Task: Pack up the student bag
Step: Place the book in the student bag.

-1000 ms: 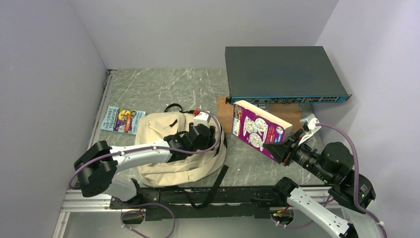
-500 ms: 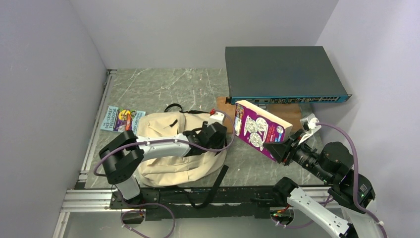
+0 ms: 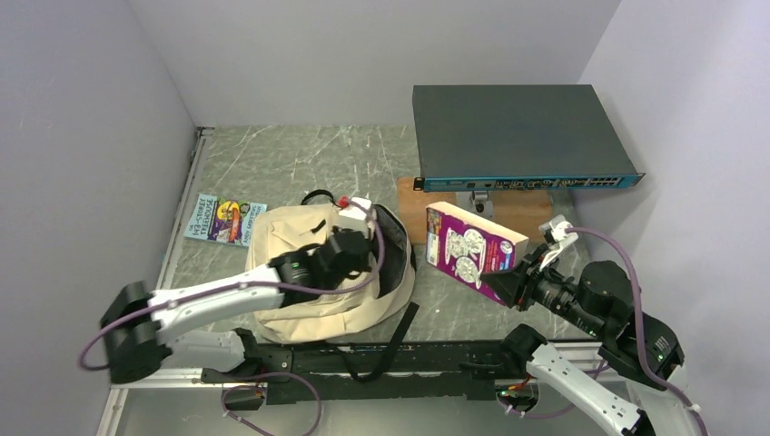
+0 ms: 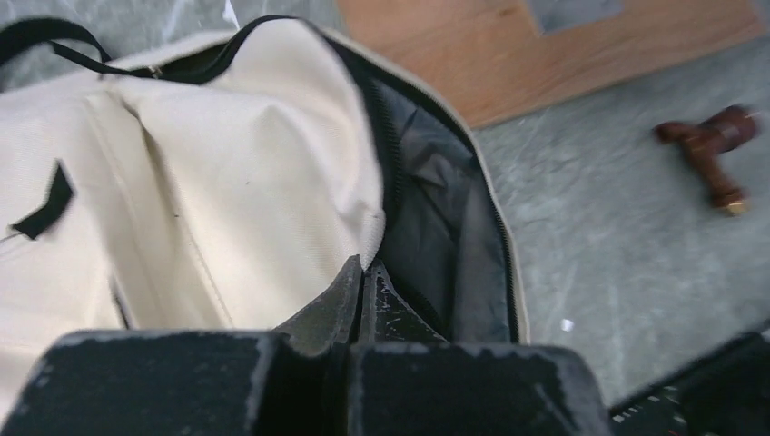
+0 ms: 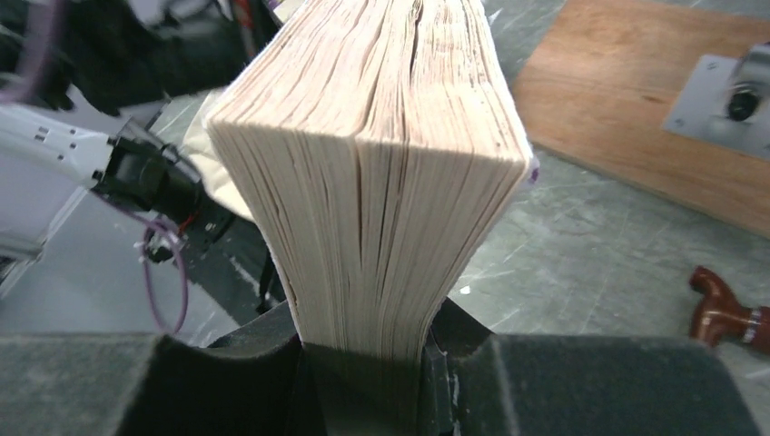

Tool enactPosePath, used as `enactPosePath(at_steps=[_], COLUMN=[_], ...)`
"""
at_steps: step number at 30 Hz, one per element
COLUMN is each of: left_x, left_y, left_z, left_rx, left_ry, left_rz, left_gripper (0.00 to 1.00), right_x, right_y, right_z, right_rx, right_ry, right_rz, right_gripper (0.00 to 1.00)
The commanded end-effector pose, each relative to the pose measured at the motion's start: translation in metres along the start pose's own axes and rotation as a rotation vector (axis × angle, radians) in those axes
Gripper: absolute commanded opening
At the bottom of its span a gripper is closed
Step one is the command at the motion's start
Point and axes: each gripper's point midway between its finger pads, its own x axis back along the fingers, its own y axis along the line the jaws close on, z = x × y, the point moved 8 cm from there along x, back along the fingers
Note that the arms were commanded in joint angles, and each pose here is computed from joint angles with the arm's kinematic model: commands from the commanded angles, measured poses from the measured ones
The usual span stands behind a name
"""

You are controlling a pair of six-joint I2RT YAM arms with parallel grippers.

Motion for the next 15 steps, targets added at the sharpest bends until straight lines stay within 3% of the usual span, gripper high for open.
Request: enactPosePath(at_steps=[1,5,11,15], left_x=[0.043,0.076,0.127,0.149], left_y=[0.015,0.027,0.032,0.04], left_z=[-0.011,-0.004,-0.013,-0.017], left_rx=[0.013,0.019,-0.071,-0.096], left_ry=[-0.043,-0.086,-0.263,-0.335], left_rz=[0.103,0.28,0.612,0.686], left_gripper=[0.0,0.0,0.0,0.0], right_x=[-0.012,-0.029,-0.053,-0.073], right_y=[0.02,0.033,0.046,0.044], right_z=[-0.009,-0.004,0.009,0.025], right_rx=[-0.024,-0.063,-0.218,-0.371], right_ry=[-0.044,0.014,0.087,0.126], right_rz=[-0.182,-0.324,-0.458,-0.462], right_gripper=[0.0,0.0,0.0,0.0])
